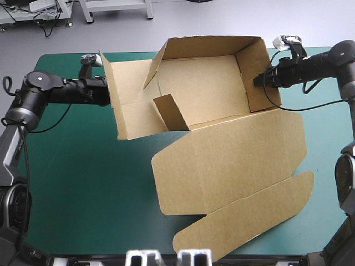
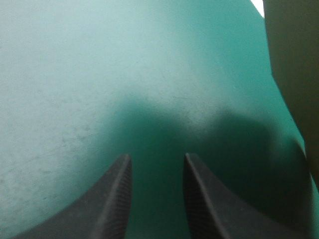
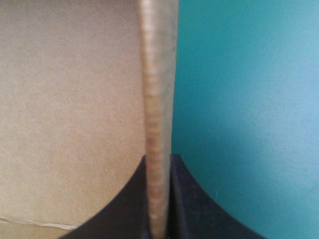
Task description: Fold the box
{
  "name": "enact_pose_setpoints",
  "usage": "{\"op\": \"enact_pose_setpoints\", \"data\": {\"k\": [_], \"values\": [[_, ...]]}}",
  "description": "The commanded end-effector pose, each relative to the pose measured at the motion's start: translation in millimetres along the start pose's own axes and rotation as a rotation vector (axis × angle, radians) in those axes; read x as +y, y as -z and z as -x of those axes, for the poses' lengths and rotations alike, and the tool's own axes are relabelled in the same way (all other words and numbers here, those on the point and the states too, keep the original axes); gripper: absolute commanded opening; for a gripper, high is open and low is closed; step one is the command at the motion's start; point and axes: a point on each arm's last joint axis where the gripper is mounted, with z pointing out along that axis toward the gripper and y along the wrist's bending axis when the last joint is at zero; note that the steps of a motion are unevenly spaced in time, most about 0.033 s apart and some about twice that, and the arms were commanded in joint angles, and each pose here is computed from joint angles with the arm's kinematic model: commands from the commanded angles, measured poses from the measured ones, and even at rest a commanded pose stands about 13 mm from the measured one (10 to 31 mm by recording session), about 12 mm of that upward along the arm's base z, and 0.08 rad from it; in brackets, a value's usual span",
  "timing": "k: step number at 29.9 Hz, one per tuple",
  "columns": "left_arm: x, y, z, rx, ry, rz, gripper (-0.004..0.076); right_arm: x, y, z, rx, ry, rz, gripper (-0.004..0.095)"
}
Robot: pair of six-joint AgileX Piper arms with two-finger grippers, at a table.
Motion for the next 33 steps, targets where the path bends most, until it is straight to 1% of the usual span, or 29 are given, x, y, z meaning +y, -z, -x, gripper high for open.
{"op": "enact_pose_setpoints", "data": {"k": [1, 3, 6, 11, 15, 18, 25, 28, 33], "values": [[-38.3, 2.8, 16.0, -0.092, -0.046, -0.102, 0.0260, 19.3, 26.9, 12.4, -0.094, 0.025, -0.034, -0.0018], [-46.9, 0.2, 15.7, -0.087, -0.066, -0.163, 0.0260, 15.3, 27.1, 12.5, -0.095, 0.012, -0.078, -0.0018], [-54.2, 1.9, 17.2, -0.107, -0.068, -0.244, 0.0260, 13.7, 27.1, 11.4, -0.083, 0.008, -0.097, -0.0017], [-60.2, 3.2, 17.0, -0.108, -0.066, -0.309, 0.0260, 21.3, 19.2, 12.6, -0.065, 0.016, -0.108, -0.0017], [-65.8, 5.2, 17.4, -0.117, -0.074, -0.374, 0.0260, 30.8, 6.5, 15.3, -0.048, 0.038, -0.175, -0.0017], [-68.8, 6.5, 16.5, -0.107, -0.082, -0.407, 0.0261, 41.0, -1.8, 18.5, -0.057, 0.052, -0.178, -0.0017], [-68.0, 4.2, 16.7, -0.106, -0.086, -0.381, 0.0317, 55.4, -12.4, 24.5, -0.098, 0.068, -0.179, -0.0017], [-63.1, 1.0, 19.2, -0.128, -0.075, -0.309, 0.0318, 58.4, -14.7, 26.4, -0.115, 0.055, -0.185, -0.0017], [-57.3, -8.2, 21.0, -0.135, -0.055, -0.172, 0.0332, 62.3, -20.3, 28.3, -0.124, 0.064, -0.256, -0.0016]]}}
